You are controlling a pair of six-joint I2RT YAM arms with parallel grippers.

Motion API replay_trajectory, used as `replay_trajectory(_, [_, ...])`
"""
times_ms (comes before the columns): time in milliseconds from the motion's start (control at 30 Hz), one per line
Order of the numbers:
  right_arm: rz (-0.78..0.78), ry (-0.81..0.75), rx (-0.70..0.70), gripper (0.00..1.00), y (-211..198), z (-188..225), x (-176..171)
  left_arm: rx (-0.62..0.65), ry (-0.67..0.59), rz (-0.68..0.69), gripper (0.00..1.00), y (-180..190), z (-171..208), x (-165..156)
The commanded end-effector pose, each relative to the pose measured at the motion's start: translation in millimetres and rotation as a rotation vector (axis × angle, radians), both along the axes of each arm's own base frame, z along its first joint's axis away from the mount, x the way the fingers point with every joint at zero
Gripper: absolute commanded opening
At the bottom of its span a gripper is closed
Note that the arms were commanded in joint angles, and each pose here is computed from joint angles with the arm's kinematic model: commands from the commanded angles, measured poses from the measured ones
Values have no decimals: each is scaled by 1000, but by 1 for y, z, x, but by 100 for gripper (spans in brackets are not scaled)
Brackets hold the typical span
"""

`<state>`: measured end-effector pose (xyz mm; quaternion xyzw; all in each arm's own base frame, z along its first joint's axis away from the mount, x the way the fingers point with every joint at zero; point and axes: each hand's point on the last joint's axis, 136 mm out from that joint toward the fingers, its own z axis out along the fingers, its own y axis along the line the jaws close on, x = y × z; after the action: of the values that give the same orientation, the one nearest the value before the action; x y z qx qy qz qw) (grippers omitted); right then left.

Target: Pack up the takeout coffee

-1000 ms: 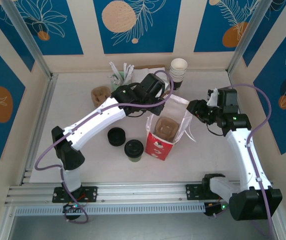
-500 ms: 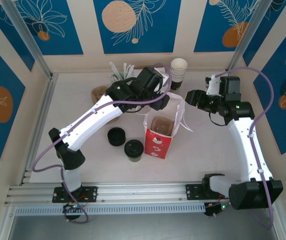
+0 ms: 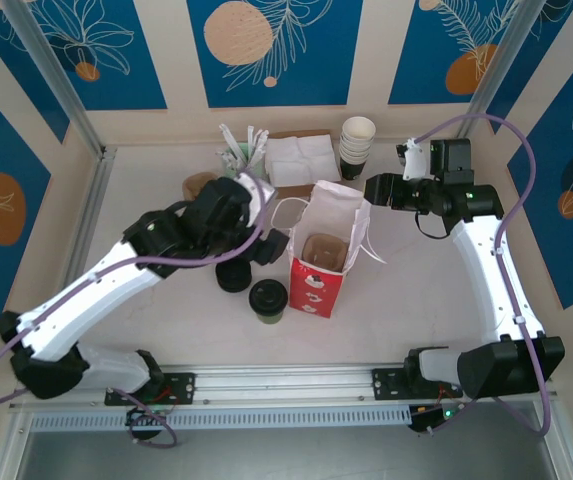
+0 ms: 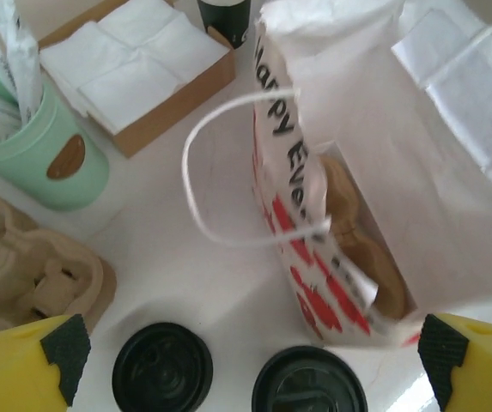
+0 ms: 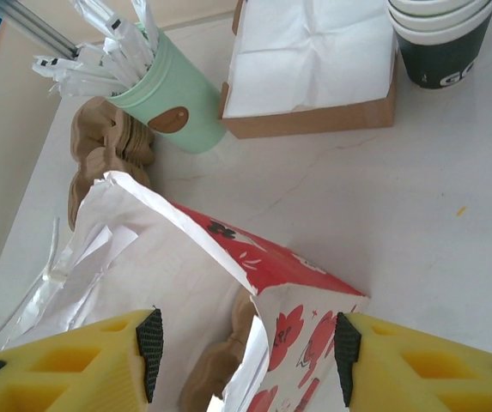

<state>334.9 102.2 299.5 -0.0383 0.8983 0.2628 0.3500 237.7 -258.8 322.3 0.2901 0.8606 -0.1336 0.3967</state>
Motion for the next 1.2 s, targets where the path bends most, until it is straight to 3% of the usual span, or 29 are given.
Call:
replay_trajectory(0, [34, -32, -8, 58, 3, 11, 1, -25, 21, 17, 100, 7, -21, -7])
replay_trajectory(500, [-3, 9, 18, 59, 1, 15, -9, -38, 104, 13, 100, -1, -121, -49])
replay_trajectory(833, [4, 5, 21, 60, 2, 16, -15, 76, 126, 49, 100, -4, -150, -61])
replay_trajectory(1167, [11, 15, 4, 60, 1, 10, -20, 93, 143, 102, 96, -6, -158, -58])
